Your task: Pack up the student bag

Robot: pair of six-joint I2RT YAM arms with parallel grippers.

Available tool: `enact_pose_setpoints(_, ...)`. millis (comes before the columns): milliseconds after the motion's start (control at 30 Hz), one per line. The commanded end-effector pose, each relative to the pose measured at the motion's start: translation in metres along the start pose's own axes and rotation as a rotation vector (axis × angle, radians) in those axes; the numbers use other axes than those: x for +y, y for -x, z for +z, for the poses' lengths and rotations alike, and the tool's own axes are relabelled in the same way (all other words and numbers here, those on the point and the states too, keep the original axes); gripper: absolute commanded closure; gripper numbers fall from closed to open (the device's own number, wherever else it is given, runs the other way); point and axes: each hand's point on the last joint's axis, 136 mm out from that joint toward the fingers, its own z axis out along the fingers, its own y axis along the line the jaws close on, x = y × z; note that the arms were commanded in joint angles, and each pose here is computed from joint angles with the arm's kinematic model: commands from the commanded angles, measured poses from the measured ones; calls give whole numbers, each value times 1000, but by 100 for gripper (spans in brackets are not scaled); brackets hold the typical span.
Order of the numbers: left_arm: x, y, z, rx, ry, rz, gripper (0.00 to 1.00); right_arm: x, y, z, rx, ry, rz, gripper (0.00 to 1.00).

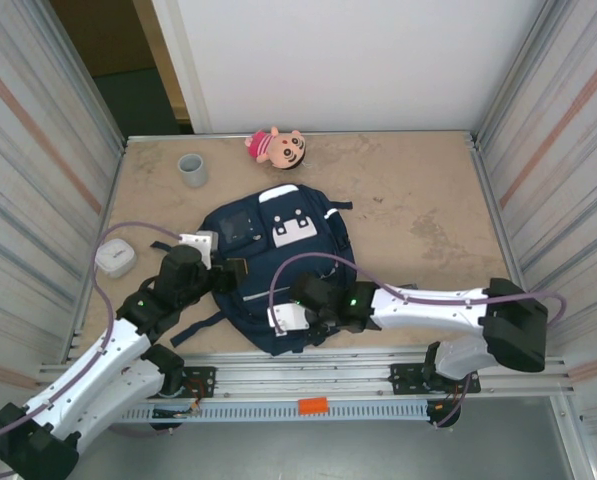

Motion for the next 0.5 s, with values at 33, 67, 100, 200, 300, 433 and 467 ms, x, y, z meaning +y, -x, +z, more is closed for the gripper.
enact_pose_setpoints(33, -3, 0, 0, -16, -32, -40, 23, -10, -9, -37, -69, -1, 12, 100)
enact_pose_setpoints(67, -3, 0, 0, -16, -34, -39, 23, -15, -11, -45, -87, -12, 23, 100)
enact_pose_setpoints(100, -2, 0, 0, -19, -34, -40, 23, -21, -14, -53, -102, -21, 36, 100)
enact_pose_setpoints(200, -5, -1, 0, -29, -57, -46, 24, -35, -22, -73, -135, -45, 70, 100)
enact_pose_setpoints(300, -15, -6, 5, -18, -136, -48, 25, -47, -31, -86, -158, -70, 86, 100)
enact_pose_setpoints(433, -22, -20, 15, 9, -201, -20, 30, -51, -43, -90, -143, -69, 92, 100)
enact_pose_setpoints(467, -20, -25, 19, 8, -204, -15, 30, -52, -44, -89, -139, -67, 92, 100)
